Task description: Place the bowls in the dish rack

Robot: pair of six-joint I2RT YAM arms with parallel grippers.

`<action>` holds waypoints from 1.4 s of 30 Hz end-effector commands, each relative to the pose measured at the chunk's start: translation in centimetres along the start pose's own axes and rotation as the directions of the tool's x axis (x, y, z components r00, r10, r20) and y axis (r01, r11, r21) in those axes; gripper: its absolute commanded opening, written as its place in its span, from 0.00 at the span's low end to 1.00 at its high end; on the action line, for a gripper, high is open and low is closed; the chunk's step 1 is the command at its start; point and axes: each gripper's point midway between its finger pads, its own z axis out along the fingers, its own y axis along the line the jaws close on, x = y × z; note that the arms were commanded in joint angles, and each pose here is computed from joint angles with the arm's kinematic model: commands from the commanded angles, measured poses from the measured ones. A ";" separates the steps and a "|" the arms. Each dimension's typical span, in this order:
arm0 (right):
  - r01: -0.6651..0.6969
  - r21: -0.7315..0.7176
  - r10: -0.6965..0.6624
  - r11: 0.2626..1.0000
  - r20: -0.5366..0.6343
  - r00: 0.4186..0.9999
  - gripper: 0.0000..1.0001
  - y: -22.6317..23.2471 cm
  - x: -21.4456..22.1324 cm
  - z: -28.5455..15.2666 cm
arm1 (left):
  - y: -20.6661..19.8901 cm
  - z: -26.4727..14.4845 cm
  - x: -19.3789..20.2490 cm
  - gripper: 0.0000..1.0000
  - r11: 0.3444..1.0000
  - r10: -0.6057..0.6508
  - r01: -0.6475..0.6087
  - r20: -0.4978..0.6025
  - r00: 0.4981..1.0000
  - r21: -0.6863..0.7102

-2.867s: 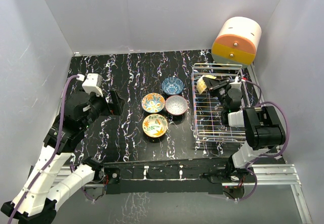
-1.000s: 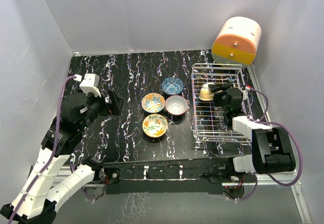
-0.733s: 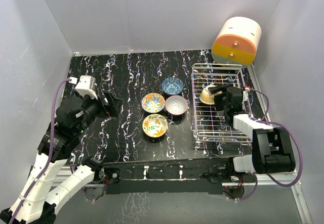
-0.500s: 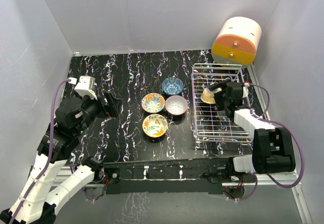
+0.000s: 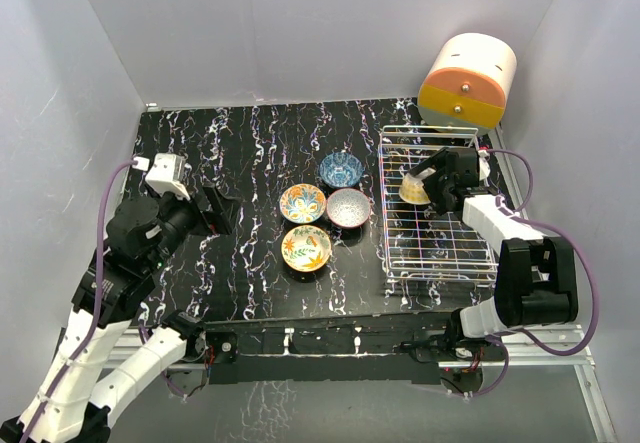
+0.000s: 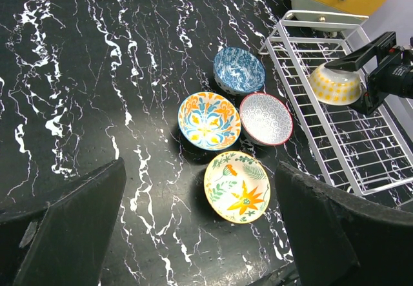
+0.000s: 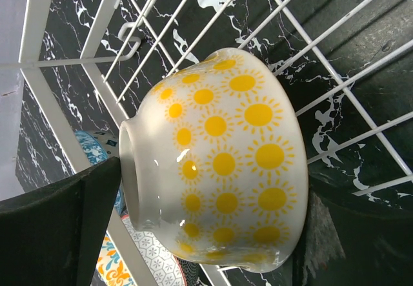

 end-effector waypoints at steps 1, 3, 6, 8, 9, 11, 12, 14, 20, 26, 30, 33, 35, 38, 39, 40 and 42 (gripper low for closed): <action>0.044 0.043 -0.044 0.998 -0.003 0.999 0.95 -1.3 0.0 -0.5 | -0.1 -0.3 0.2 0.97 1.000 0.005 -0.005 0.014 1.000 0.014; 0.047 0.047 -0.047 0.998 -0.005 0.999 0.96 -1.6 0.1 -0.6 | 0.0 -0.3 0.3 0.97 1.000 0.005 -0.005 0.012 1.000 0.011; 0.072 0.062 -0.071 0.995 -0.010 0.997 0.98 -2.0 0.2 -0.8 | 0.0 -0.5 0.2 0.97 1.000 0.007 -0.007 0.014 1.000 0.009; 0.092 0.081 -0.091 0.992 -0.020 0.996 0.98 -2.3 0.2 -1.1 | 0.1 -0.7 0.1 0.97 1.000 0.009 -0.009 0.017 1.000 0.007; 0.102 0.083 -0.100 0.991 -0.022 0.995 0.98 -2.3 0.2 -1.3 | 0.1 -0.7 0.1 0.97 1.000 0.009 -0.009 0.019 1.000 0.005; 0.108 0.063 -0.108 0.992 -0.006 0.994 0.98 -1.8 -0.1 -1.9 | 0.2 -0.8 0.1 0.97 1.000 0.010 -0.010 0.024 1.000 0.003; 0.110 0.044 -0.110 0.993 0.006 0.994 0.98 -1.4 -0.4 -2.2 | 0.2 -0.7 0.2 0.97 1.000 0.011 -0.011 0.022 1.000 0.003; 0.107 -0.006 -0.107 0.994 0.028 0.994 0.98 -0.4 -0.7 -2.9 | 0.3 -0.5 0.5 0.97 1.000 0.013 -0.013 0.014 1.000 0.002; 0.106 -0.004 -0.106 0.994 -0.009 0.994 0.98 -0.8 0.0 -2.9 | 0.2 -0.5 0.5 0.97 1.000 0.009 -0.009 0.015 1.000 0.008; 0.087 -0.123 -0.088 0.989 -0.001 0.996 0.98 0.4 0.6 -3.3 | 0.4 -0.5 0.9 0.97 1.000 0.012 -0.012 -0.003 1.000 -0.003; 0.077 -0.140 -0.075 0.987 0.020 0.997 0.99 0.7 0.2 -4.1 | 0.4 -0.6 0.9 0.97 1.000 0.014 -0.014 -0.005 1.000 -0.005; 0.068 -0.153 -0.064 0.986 0.033 0.997 0.98 0.9 0.0 -5.0 | 0.5 -0.5 1.0 0.97 1.000 0.010 -0.010 -0.005 1.000 -0.008; 0.061 -0.170 -0.055 0.983 0.040 0.998 0.98 1.2 -0.2 -5.5 | 0.5 -0.3 1.2 0.97 1.000 0.007 -0.007 -0.009 1.000 -0.008; 0.059 -0.191 -0.051 0.980 0.051 0.997 0.98 1.6 -0.5 -6.2 | 0.4 0.0 1.5 0.97 1.000 0.006 -0.006 -0.020 1.000 -0.001; 0.059 -0.190 -0.050 0.980 0.050 0.997 0.98 1.5 -0.4 -6.2 | 0.4 0.0 1.5 0.97 1.000 0.006 -0.006 -0.021 1.000 0.000; 0.059 -0.188 -0.051 0.980 0.046 0.998 0.98 1.5 -0.4 -6.2 | 0.3 0.0 1.5 0.97 1.000 0.004 -0.004 -0.021 1.000 0.000; 0.058 -0.175 -0.053 0.983 0.035 0.998 0.98 1.2 -0.2 -6.1 | 0.3 0.0 1.4 0.97 1.000 0.004 -0.004 -0.018 1.000 0.003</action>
